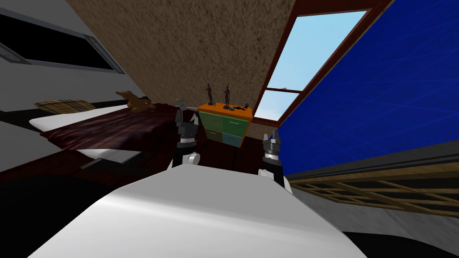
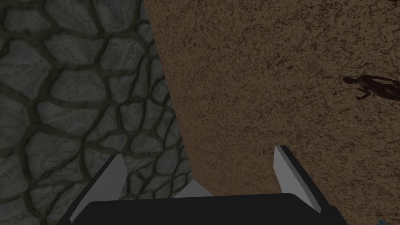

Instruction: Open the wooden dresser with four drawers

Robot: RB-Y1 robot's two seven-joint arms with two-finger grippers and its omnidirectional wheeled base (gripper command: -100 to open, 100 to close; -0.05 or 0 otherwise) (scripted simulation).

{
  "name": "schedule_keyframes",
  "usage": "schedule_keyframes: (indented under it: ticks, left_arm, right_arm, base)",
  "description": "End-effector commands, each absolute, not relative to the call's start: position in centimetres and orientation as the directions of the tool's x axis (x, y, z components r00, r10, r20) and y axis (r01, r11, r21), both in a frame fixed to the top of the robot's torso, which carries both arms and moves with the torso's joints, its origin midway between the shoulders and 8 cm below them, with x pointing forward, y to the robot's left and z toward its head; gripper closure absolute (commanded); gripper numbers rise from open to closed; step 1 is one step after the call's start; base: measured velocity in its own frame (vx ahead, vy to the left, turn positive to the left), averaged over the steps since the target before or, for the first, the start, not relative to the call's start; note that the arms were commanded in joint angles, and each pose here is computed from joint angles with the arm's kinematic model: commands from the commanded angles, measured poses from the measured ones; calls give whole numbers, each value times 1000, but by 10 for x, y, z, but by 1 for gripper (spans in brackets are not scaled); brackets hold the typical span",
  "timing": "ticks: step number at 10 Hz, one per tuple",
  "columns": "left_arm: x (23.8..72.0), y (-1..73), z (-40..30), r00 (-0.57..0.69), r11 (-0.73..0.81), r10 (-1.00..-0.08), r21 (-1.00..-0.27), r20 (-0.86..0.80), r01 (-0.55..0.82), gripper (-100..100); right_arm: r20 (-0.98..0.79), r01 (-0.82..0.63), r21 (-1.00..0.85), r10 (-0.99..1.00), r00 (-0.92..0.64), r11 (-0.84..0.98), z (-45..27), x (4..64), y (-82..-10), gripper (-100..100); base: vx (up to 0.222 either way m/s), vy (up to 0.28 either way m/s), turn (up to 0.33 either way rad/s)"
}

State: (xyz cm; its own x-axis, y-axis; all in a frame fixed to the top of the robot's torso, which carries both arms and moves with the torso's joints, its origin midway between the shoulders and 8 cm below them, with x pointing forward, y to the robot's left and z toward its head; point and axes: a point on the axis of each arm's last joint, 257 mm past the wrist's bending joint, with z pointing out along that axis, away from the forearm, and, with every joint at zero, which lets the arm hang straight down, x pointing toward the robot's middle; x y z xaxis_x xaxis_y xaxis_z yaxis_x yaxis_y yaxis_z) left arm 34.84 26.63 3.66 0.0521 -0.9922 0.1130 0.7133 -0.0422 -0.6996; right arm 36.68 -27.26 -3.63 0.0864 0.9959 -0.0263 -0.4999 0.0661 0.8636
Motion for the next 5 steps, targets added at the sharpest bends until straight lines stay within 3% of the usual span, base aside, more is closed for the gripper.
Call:
schedule_keyframes:
  ticks: [1, 5]
  left_arm:
    - [348, 266, 37, 52, -42, -992, -700, 113, 713, 0]
    - [348, 266, 37, 52, -42, -992, -699, 113, 714, 0]
  right_arm:
    - [-26, -500, 864, 996, 86, 66, -36, 367, -273, 0]
    - [-26, -500, 863, 996, 86, 66, -36, 367, -273, 0]
  base:
    - [0, 0, 0]
    - [0, 0, 0]
